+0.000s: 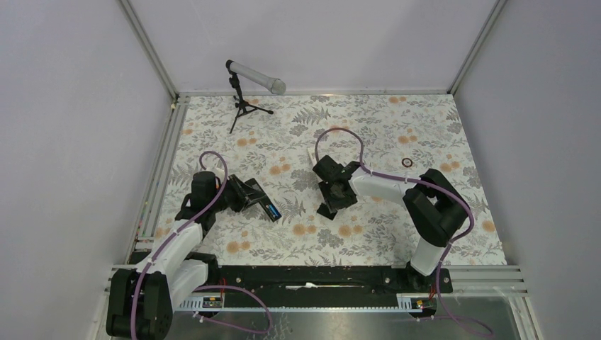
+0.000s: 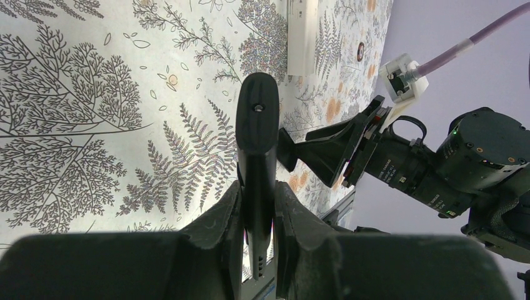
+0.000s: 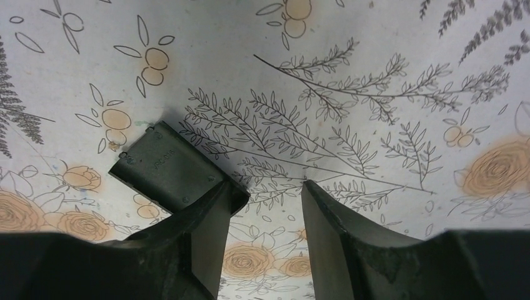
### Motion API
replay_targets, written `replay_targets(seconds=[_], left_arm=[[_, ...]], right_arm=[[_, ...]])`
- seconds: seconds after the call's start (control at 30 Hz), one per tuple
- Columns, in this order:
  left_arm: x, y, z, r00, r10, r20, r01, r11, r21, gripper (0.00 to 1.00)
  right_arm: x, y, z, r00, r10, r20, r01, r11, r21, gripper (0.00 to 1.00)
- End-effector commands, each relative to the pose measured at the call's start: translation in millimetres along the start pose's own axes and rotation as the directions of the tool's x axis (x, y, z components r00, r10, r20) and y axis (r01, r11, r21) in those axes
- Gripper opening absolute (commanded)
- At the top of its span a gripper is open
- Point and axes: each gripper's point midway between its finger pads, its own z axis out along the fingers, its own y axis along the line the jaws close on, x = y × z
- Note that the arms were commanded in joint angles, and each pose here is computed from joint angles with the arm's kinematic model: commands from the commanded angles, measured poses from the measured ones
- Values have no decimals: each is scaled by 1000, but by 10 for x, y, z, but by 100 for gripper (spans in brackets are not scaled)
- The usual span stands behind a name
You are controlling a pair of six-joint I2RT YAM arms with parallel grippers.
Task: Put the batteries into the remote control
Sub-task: Pick up the battery cover at the center of the board.
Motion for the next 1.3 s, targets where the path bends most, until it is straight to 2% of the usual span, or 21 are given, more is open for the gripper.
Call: replay_targets(seconds=[0.0,0.17,0.37,0.57,0.67,0.97,1.07,1.2,1.27], left_arm=[[-148,-271,-33,998,57,33,-60,995,79,0],[-152,-265,-40,998,56,35,-58,995,79,0],[-146,-241,-40,998,53,33,-55,996,76,0],[-135,-224,-38,998,51,29,-53,996,75,0],[-127,-211,-38,998,48,27,-50,996,74,0],[-92,-167,-40,999,43,17,-44,997,67,0],[-89,-171,-45,999,44,15,-45,997,67,0],[-95,-174,-65,999,49,21,-50,997,65,0],[-98,-179,-77,998,52,25,-53,996,65,0]], right_arm=[[40,32,-117,989,149,-11,-148,989,9,54],[-36,56,-194,962,271,44,-271,963,-6,56],[-166,20,-335,893,428,139,-428,903,-32,56],[-33,85,-288,839,536,90,-534,844,-50,48],[76,110,-214,828,559,47,-558,829,-33,44],[160,216,-90,818,576,-5,-575,816,-53,45],[153,251,-45,820,572,-18,-572,818,-56,43],[106,211,-14,823,567,6,-567,823,-39,34],[85,191,-2,827,562,22,-561,827,-32,27]])
